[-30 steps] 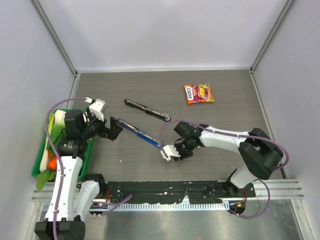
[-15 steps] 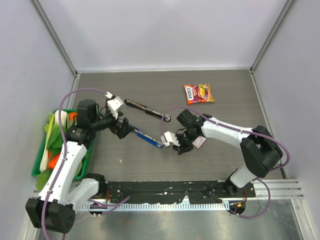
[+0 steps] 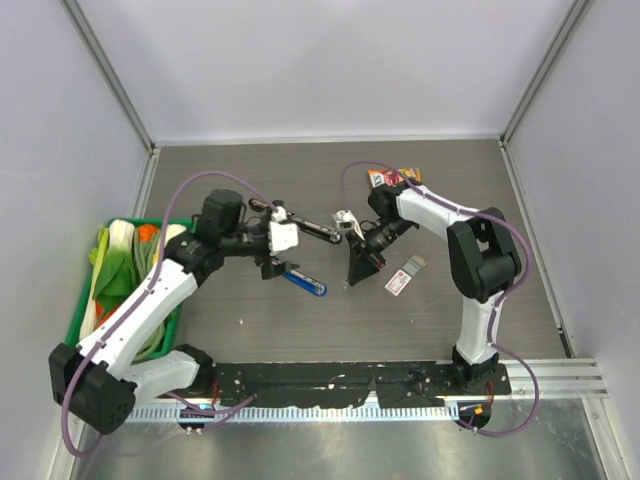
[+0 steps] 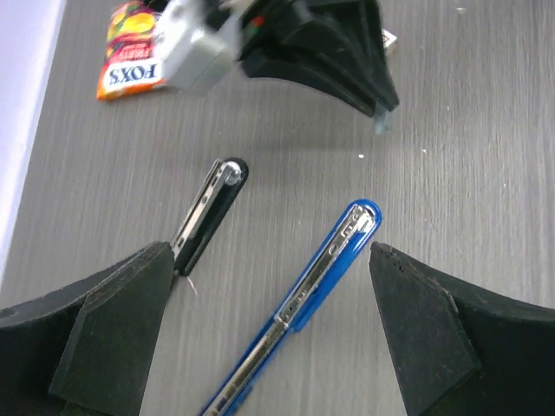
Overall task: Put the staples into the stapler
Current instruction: Pick up the staple from the center of the board.
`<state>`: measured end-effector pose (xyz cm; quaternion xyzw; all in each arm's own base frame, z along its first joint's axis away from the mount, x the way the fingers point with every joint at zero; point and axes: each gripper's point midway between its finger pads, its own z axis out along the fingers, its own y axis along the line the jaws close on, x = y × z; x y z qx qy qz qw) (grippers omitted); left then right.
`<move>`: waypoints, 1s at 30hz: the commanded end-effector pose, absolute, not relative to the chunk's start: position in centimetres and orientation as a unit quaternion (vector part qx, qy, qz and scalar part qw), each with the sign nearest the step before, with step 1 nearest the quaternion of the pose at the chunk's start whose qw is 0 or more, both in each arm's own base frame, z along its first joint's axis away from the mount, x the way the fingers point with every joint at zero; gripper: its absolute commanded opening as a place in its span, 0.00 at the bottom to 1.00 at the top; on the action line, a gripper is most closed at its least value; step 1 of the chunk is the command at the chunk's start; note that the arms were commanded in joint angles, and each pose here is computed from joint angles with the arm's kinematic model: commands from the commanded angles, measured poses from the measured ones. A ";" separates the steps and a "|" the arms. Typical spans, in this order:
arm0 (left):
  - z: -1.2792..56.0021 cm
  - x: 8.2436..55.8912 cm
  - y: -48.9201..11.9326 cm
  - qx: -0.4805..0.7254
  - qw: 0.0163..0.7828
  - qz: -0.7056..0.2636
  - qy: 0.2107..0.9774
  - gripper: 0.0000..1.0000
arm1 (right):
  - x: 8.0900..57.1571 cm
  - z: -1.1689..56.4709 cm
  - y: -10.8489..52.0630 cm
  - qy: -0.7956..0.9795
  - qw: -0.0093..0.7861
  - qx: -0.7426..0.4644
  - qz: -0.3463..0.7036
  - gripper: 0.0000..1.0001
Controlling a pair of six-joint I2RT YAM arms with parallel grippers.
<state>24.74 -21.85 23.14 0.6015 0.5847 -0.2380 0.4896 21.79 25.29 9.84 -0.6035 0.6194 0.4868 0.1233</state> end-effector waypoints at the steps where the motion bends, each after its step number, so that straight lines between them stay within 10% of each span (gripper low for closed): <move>1: 21.8 25.2 -24.0 0.697 0.472 -0.144 0.520 0.98 | 18.7 14.2 25.9 0.597 0.081 -0.543 0.585 0.21; 16: 17.5 22.8 -31.6 0.768 0.412 -0.105 0.479 0.56 | 20.5 13.6 25.0 0.615 0.098 -0.496 0.605 0.21; 30: 14.6 22.9 -35.4 0.784 0.403 -0.033 0.471 0.53 | 20.7 13.4 24.9 0.619 0.098 -0.481 0.612 0.21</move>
